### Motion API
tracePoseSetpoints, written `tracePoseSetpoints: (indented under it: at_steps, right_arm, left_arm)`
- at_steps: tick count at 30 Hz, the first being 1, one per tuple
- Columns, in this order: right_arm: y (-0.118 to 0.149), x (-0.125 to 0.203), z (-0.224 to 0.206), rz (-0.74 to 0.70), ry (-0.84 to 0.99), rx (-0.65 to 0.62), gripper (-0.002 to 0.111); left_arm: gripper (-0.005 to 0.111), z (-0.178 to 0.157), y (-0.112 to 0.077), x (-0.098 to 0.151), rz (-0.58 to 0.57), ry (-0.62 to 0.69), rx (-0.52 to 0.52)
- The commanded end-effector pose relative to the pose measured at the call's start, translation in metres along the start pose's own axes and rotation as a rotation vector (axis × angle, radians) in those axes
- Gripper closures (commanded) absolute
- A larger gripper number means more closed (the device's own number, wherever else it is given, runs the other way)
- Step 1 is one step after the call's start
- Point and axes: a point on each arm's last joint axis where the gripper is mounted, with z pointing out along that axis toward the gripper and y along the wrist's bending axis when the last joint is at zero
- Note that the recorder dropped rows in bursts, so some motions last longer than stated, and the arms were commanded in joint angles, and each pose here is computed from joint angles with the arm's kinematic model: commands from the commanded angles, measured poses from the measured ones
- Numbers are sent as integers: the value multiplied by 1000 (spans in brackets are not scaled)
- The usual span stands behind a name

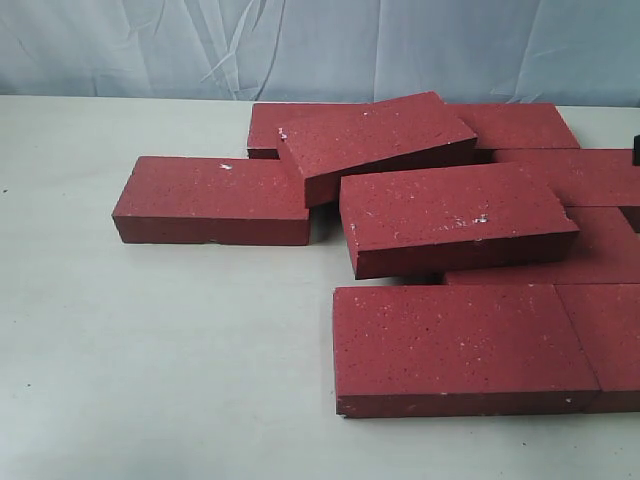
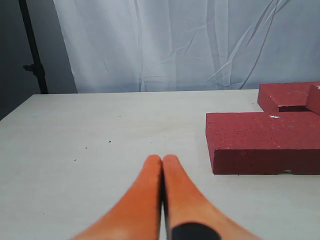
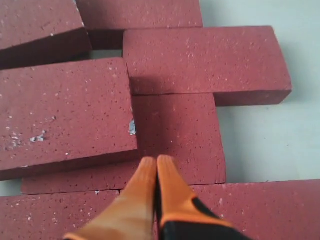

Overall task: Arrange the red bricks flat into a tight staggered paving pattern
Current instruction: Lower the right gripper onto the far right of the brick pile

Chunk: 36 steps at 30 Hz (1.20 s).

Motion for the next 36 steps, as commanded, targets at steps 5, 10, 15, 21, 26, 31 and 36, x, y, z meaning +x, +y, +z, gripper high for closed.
tracePoseSetpoints:
  at_steps: [5, 10, 15, 21, 26, 31, 36]
  right_arm:
    - [-2, -20, 49, 7, 95, 2, 109]
    - [-2, -35, 70, 9, 126, 0, 109]
    - [-3, -45, 100, 8, 221, 0, 109]
    - [-4, -36, 148, 11, 299, 2, 109]
    - [-3, -35, 171, 37, 267, -5, 109]
    - [-2, -37, 181, 66, 277, -17, 109]
    - [-2, -35, 187, 72, 283, -19, 109]
  left_arm:
    - [107, 0, 0, 1, -2, -7, -3]
    - [107, 0, 0, 1, -2, -7, -3]
    - [107, 0, 0, 1, -2, -7, -3]
    - [107, 0, 0, 1, -2, -7, -3]
    - [107, 0, 0, 1, -2, -7, -3]
    - [107, 0, 0, 1, -2, -7, -3]
    - [107, 0, 0, 1, -2, -7, -3]
